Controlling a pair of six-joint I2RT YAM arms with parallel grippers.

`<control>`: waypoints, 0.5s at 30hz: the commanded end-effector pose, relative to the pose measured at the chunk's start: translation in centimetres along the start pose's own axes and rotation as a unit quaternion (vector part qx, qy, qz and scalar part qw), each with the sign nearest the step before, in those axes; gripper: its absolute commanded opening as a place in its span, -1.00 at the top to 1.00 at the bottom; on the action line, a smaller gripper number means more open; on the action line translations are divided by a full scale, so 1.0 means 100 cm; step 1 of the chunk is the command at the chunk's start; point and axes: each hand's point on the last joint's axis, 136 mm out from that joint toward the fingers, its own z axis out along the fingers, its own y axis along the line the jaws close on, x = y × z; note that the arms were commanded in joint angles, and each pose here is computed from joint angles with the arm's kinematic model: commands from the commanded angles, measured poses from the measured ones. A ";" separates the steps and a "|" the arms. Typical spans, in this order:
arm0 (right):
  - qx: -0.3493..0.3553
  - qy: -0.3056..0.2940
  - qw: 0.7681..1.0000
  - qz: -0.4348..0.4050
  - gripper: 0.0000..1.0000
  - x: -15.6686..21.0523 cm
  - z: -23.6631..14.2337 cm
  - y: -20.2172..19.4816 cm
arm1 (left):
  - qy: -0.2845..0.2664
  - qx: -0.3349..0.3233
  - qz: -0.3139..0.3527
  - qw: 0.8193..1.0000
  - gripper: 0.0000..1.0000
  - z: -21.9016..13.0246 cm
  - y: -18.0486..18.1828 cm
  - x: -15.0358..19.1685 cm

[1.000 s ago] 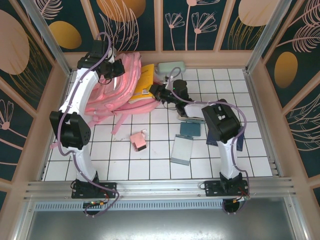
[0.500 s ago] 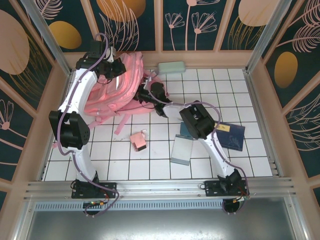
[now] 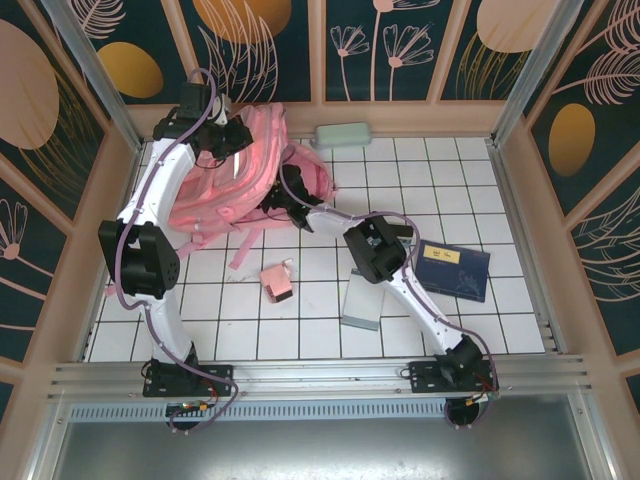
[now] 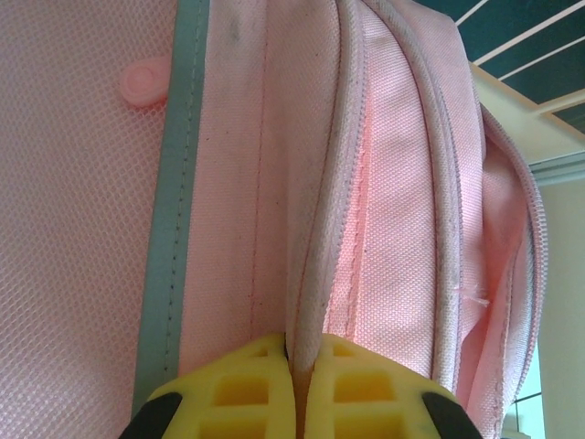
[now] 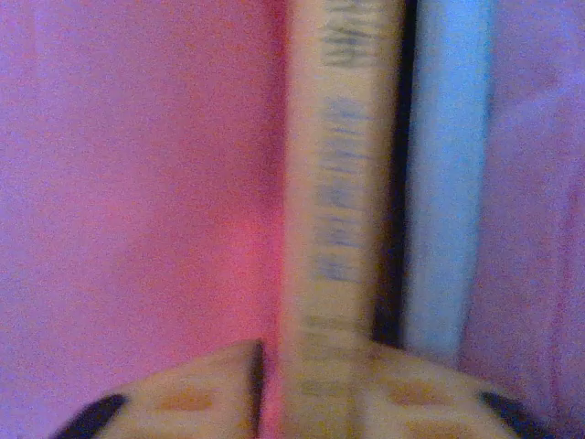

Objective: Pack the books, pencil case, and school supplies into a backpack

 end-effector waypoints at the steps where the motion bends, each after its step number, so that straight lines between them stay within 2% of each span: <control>1: -0.010 0.035 0.999 -0.031 0.19 0.015 -0.001 0.026 | -0.063 0.056 0.023 0.996 1.00 -0.027 -0.036 -0.028; 4: 0.007 0.029 0.998 -0.050 -0.01 0.013 -0.016 0.031 | -0.064 0.050 0.019 0.997 1.00 -0.025 -0.031 -0.028; 7: 0.027 0.020 0.997 -0.069 -0.09 0.007 -0.032 0.034 | -0.065 0.048 0.018 0.997 1.00 -0.024 -0.028 -0.029; 13: 0.056 0.013 0.996 -0.071 -0.10 0.001 -0.049 0.020 | -0.062 0.045 0.018 0.997 1.00 -0.022 -0.024 -0.027; 15: 0.057 0.012 0.996 -0.069 0.03 0.001 -0.051 0.016 | -0.062 0.045 0.017 0.997 1.00 -0.022 -0.024 -0.026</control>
